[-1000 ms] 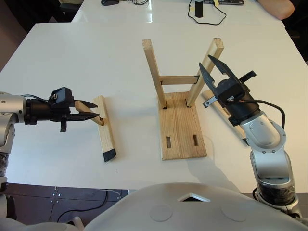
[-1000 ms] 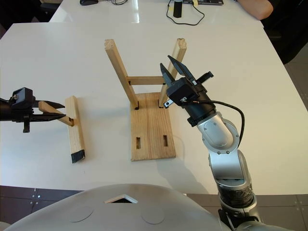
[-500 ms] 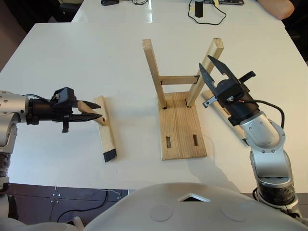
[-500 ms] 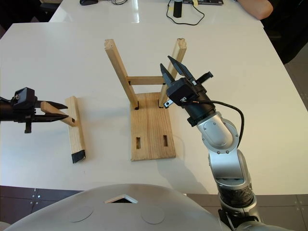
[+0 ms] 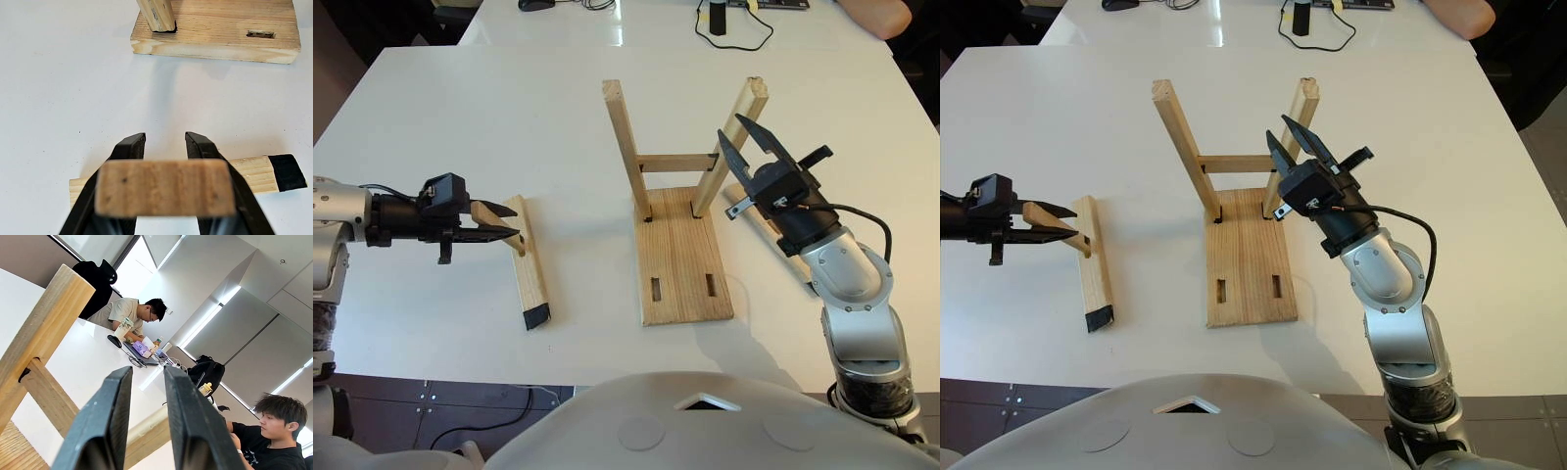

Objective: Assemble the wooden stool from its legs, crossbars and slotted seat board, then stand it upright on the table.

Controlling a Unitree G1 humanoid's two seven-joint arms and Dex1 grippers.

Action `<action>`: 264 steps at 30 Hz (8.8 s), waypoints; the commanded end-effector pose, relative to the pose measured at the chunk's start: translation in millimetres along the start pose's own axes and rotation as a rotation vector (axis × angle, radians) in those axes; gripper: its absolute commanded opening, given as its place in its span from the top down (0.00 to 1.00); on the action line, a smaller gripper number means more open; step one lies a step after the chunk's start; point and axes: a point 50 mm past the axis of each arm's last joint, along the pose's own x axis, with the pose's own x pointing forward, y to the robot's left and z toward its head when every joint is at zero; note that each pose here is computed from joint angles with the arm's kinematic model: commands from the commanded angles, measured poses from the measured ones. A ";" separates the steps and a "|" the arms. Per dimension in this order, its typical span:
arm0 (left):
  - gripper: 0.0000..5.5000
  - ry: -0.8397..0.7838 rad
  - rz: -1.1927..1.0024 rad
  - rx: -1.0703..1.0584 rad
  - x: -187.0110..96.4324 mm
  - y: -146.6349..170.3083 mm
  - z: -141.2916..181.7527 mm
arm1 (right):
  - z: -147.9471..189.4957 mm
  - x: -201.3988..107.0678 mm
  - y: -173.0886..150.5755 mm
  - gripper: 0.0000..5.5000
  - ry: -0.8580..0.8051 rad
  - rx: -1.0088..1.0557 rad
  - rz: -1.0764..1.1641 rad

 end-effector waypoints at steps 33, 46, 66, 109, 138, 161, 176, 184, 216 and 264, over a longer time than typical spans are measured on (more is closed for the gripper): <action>0.77 -0.042 -0.047 -0.198 53.9 -17.6 -48.9 | -9.2 0.8 3.4 0.79 0.029 -0.016 0.056; 0.77 -0.075 0.006 -0.289 59.8 -16.2 -63.3 | -17.1 -0.1 4.2 0.79 0.060 -0.025 0.063; 0.62 -0.041 0.094 -0.329 71.9 -15.8 -75.3 | -20.8 -0.9 3.7 0.79 0.072 -0.040 0.088; 0.44 -0.665 0.260 -0.189 0.4 21.5 74.7 | -21.2 1.7 -2.3 0.79 0.046 -0.070 0.100; 0.44 -0.539 0.080 -0.038 33.1 -17.8 92.3 | -23.9 1.1 0.0 0.79 0.060 -0.053 0.114; 0.44 0.224 -0.083 0.061 22.4 -45.2 -42.0 | -25.1 0.4 4.1 0.79 0.073 -0.058 0.065; 0.44 0.128 -0.194 0.047 67.9 -61.2 -22.4 | -26.2 3.7 10.2 0.79 0.081 -0.056 0.048; 0.44 0.231 -0.179 0.093 67.3 -58.8 -39.2 | -27.4 1.2 14.6 0.79 0.096 -0.047 0.040; 0.44 0.224 0.090 0.022 14.1 16.7 -35.1 | -33.7 -3.3 22.9 0.79 0.142 -0.084 0.044; 0.80 -0.487 0.865 0.092 37.5 68.1 108.7 | -29.4 -17.4 -97.7 0.72 0.093 0.149 -0.451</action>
